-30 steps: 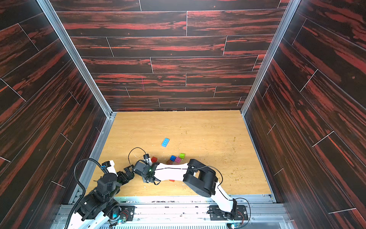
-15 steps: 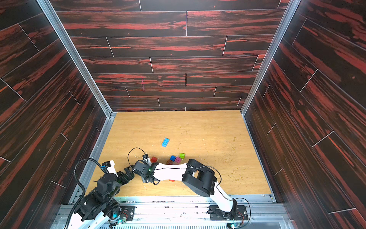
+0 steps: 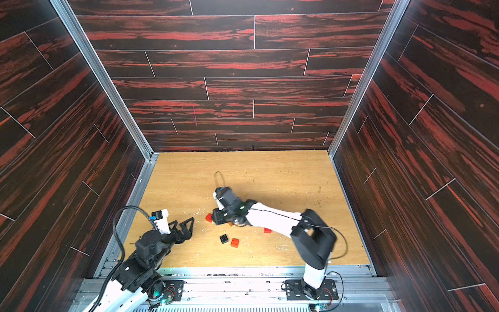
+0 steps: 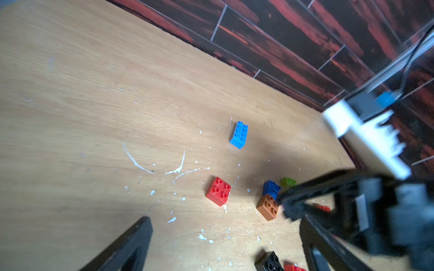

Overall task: Assemble the letter v with lego
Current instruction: Pick up the lego brick from the center of the board.

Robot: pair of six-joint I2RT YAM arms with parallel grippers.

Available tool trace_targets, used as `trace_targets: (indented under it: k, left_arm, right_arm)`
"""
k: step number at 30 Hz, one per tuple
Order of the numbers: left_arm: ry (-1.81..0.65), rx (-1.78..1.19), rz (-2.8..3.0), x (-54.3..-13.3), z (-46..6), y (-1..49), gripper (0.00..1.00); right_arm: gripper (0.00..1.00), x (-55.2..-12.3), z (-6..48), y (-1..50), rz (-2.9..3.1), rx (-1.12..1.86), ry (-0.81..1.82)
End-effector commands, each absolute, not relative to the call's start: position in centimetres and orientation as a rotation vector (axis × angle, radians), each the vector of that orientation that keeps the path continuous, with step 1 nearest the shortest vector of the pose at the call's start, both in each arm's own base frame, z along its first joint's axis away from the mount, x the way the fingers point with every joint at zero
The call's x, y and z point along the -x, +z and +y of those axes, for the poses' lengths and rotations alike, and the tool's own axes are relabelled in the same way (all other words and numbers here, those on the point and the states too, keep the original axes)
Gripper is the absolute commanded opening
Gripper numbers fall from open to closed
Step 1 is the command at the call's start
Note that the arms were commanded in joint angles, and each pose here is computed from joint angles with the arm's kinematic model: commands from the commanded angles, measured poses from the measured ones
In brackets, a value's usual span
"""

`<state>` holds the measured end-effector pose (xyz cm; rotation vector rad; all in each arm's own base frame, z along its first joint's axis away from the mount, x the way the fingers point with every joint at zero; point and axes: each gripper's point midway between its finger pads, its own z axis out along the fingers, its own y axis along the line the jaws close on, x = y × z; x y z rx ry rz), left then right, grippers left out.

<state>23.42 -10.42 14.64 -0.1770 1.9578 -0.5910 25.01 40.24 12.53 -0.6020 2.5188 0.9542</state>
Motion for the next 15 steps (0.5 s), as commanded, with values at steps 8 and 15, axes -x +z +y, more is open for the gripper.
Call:
trace_targets:
  k: [8, 15]
  left_arm:
    - [-0.645, -0.243, 1.885, -28.7, -18.1, 17.3, 0.96]
    - [-0.639, -0.435, 1.754, -29.6, -20.4, 17.8, 0.87]
  right_arm:
    - [0.29, -23.9, 40.4, 16.4, 2.376, 0.859, 1.543]
    - [0.29, -26.8, 39.2, 18.2, 2.301, 0.704, 1.767]
